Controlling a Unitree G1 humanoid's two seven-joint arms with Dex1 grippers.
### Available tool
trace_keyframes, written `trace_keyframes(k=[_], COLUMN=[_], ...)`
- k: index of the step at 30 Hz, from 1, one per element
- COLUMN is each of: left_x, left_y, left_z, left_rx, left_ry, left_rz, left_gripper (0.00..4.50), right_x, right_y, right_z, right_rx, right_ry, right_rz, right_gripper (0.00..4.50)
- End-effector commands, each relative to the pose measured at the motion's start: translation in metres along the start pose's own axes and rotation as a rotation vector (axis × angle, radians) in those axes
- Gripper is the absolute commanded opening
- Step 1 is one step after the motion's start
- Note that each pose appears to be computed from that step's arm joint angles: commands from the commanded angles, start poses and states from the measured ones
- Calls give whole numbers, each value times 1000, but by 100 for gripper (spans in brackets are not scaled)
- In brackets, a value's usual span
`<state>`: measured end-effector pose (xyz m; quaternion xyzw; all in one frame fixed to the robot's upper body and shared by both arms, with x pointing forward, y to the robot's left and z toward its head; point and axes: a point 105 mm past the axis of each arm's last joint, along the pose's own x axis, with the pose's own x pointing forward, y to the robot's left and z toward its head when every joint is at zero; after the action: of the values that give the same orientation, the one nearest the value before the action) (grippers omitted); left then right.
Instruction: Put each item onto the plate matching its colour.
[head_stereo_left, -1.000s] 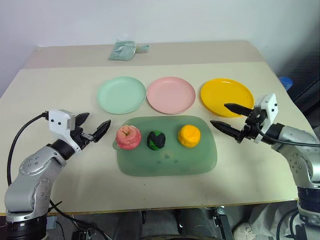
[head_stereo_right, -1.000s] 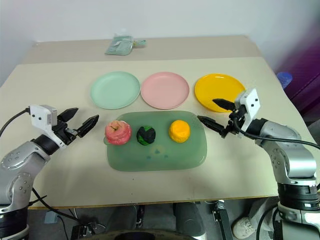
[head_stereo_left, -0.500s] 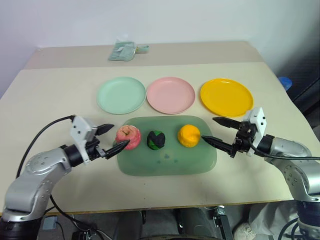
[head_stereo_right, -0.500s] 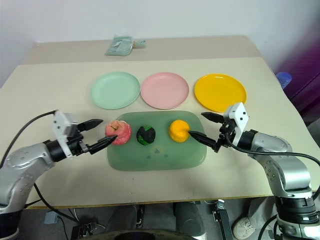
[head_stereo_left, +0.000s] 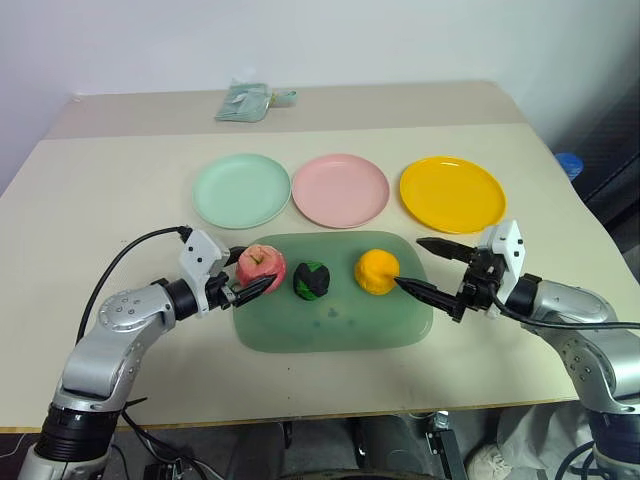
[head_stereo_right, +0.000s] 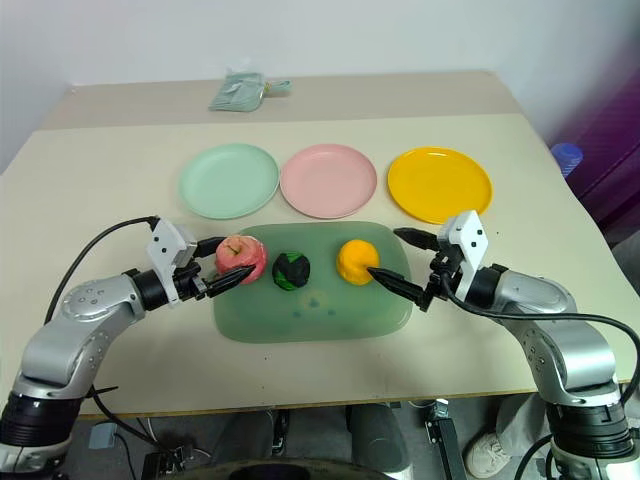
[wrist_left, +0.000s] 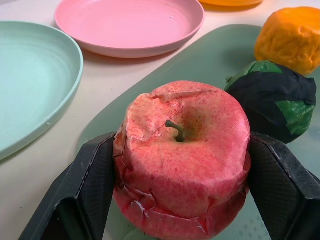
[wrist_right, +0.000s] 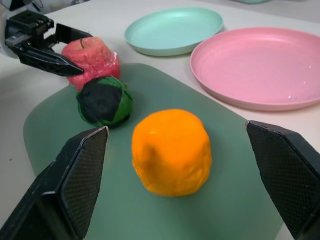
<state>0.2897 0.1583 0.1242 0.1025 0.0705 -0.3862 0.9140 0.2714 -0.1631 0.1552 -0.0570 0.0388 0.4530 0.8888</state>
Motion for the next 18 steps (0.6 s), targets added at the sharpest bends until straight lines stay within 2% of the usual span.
trace_keyframes(k=[1,3,7,10,13,15,18], left_x=[-5,-6,20,68,115,145,169], left_y=[12,17,32,49,45,40,40], left_z=[9,17,65,87,98,96,95], left_rx=[-35,-60,-66,-62,-62,-27,-16], left_ry=[-48,-90,-246,-242,-210,-153,-124], left_rz=[61,83,135,218,193,180,175], left_gripper=[315,315,315,315,315,315,315], right_x=[-2,-2,1,9,15,19,20], right_y=[2,2,-1,-2,-2,-2,-2], right_z=[12,12,16,19,21,23,26], right_rx=[-31,-34,-40,-45,-51,-56,-61], right_ry=[-33,-32,-43,-61,-72,-84,-99], right_rz=[-3,-6,-11,-2,6,5,-5], right_gripper=[450,450,450,450,450,450,450])
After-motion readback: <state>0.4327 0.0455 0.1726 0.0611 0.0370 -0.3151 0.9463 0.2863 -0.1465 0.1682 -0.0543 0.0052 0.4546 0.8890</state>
